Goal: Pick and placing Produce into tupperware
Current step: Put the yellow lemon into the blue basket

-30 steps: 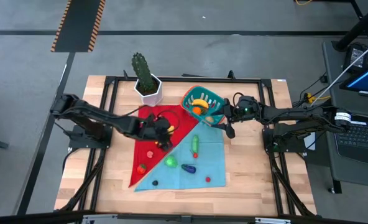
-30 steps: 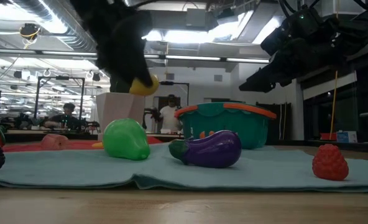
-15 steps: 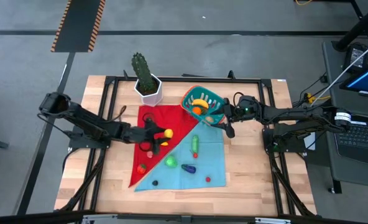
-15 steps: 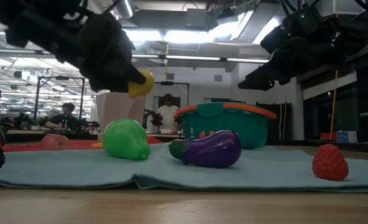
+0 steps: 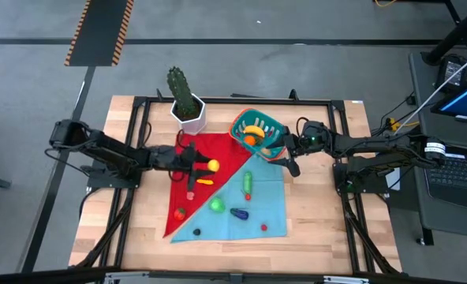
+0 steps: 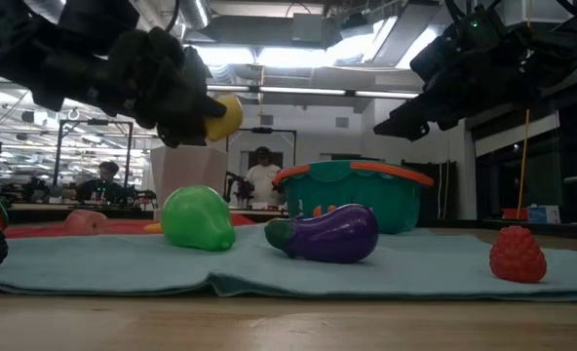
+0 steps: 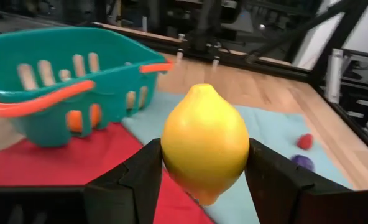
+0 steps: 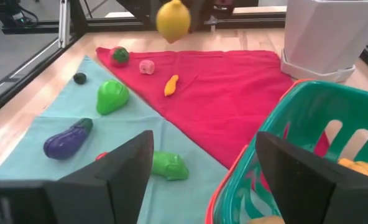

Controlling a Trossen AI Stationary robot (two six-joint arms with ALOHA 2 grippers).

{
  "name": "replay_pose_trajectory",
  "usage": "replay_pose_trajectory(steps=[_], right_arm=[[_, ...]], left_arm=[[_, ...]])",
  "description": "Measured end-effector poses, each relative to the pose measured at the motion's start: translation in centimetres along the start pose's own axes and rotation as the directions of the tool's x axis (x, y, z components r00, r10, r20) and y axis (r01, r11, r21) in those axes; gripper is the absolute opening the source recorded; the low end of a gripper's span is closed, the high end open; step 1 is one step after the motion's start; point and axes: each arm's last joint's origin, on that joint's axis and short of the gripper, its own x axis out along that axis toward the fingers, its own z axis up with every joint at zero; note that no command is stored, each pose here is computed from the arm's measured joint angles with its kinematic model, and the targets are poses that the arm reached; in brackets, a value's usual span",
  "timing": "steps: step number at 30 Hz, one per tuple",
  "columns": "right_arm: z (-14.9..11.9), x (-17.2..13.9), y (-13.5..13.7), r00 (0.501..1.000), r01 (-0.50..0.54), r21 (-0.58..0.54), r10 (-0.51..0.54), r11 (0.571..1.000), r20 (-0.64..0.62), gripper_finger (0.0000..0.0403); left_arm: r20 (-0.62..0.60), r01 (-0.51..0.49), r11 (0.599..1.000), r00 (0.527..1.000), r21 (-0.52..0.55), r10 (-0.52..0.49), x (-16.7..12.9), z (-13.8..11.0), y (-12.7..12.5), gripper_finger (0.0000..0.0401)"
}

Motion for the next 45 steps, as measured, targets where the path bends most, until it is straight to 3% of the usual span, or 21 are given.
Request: replay_pose_trajectory(steps=[8, 13, 19, 26, 33, 40, 45], right_arm=[[0.0, 0.0, -0.3, 0.996, 0.090, 0.001, -0.090, 0.996, -0.010, 0.0283], [0.1, 0.0, -0.3, 0.994, 0.112, -0.005, -0.112, 0.994, -0.001, 0.0283], [0.1, 0.0, -0.3, 0.993, 0.114, 0.051, -0.115, 0.992, 0.006, 0.0283], [0.2, -0.1, -0.8, 0.964, 0.263, 0.103, -0.265, 0.959, -0.001, 0.0283], [1.3, -0.5, -0.8, 0.955, 0.271, 0.084, -0.279, 0.959, 0.100, 0.0283], [2.3, -1.9, -0.3, 0.947, 0.278, 0.074, -0.286, 0.958, 0.143, 0.0283], [2.6, -2.9, -0.3, 0.910, 0.378, 0.094, -0.389, 0.921, 0.146, 0.0283]], left_arm=[[0.009, -0.018, 1.000, 1.000, -0.014, 0.018, 0.0, 0.4, 1.6, 0.0193], [0.072, 0.039, 0.998, 0.997, 0.040, -0.042, 0.0, 1.2, 1.9, 0.0191], [0.134, -0.078, 0.997, 0.988, 0.028, 0.073, 0.8, 2.7, 2.6, 0.0190], [0.024, -0.113, 0.991, 0.993, 0.072, 0.111, 3.9, 3.0, 3.3, 0.0191], [-0.065, -0.158, 0.985, 0.985, 0.066, 0.162, 7.1, 3.3, 4.8, 0.0190], [-0.098, -0.160, 0.983, 0.981, 0.093, 0.169, 8.0, 5.6, 5.8, 0.0190], [-0.203, -0.164, 0.971, 0.959, 0.176, 0.199, 8.9, 7.6, 6.2, 0.0190]])
